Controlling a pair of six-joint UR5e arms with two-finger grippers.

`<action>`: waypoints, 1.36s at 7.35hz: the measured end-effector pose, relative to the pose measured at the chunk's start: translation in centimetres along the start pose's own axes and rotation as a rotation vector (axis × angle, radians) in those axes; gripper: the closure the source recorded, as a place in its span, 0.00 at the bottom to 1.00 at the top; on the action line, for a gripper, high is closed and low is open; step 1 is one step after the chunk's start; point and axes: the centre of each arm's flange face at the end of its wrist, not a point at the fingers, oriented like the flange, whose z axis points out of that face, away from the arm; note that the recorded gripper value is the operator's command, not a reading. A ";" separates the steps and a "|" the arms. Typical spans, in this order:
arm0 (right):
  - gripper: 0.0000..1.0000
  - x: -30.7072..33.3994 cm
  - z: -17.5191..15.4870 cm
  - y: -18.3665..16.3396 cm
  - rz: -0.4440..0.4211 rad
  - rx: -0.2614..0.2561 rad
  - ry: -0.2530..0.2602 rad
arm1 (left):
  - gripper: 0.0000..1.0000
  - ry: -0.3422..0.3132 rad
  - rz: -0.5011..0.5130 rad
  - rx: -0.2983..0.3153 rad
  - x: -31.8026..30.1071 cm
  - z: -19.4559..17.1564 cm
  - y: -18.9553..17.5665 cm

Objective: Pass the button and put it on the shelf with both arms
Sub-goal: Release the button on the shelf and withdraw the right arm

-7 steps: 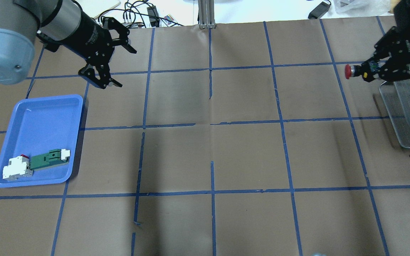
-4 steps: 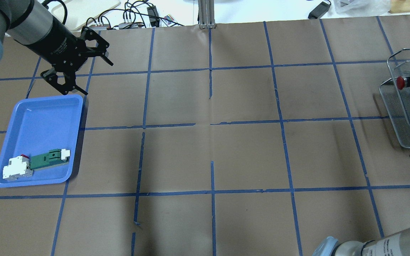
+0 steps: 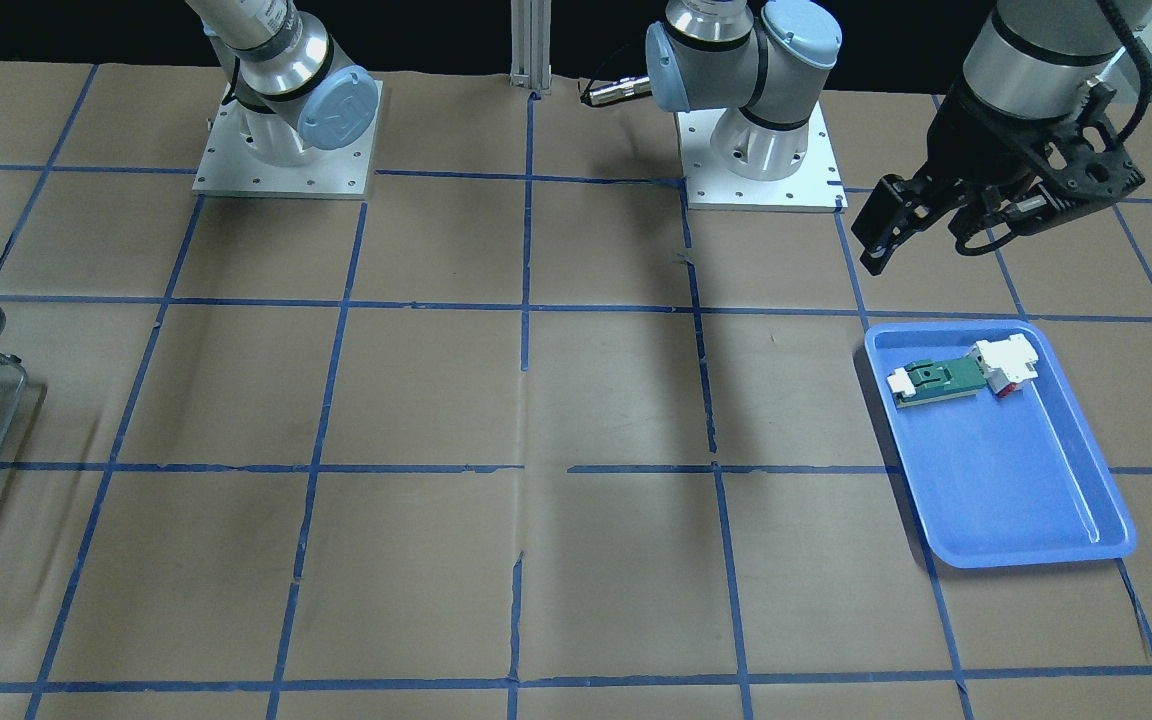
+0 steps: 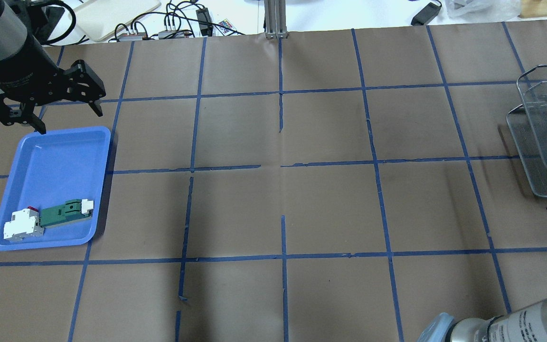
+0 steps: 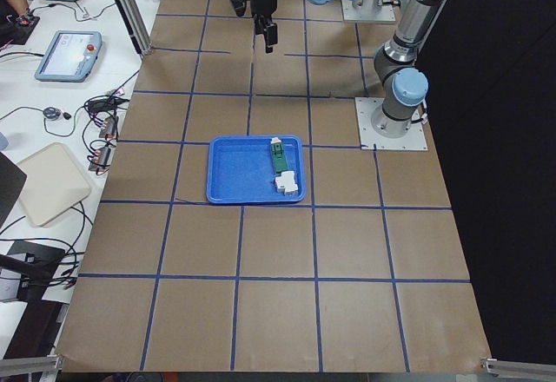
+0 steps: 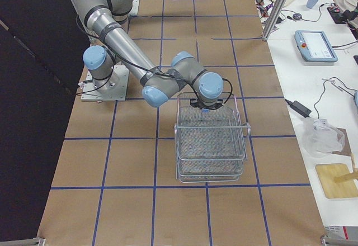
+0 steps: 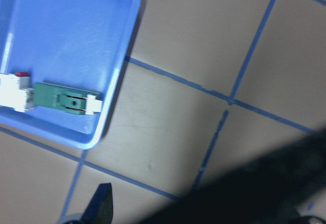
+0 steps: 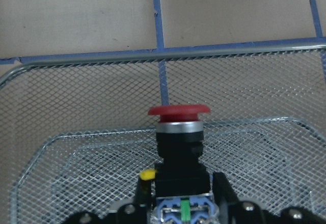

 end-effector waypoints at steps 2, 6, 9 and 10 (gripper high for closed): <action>0.00 -1.6 -4.2 -4.0 0.055 -0.018 0.011 | 0.00 -0.030 0.091 -0.024 1.0 0.9 1.0; 0.00 -1.1 -5.2 -31.7 0.284 -0.054 -0.001 | 0.00 0.000 0.378 0.012 2.3 -0.9 3.4; 0.00 -5.3 -0.2 -51.0 0.469 -0.119 -0.015 | 0.00 0.085 0.410 0.008 3.0 -1.0 4.5; 0.00 -6.7 0.1 -53.6 0.641 -0.133 0.000 | 0.00 0.090 0.408 0.004 3.0 -0.8 4.7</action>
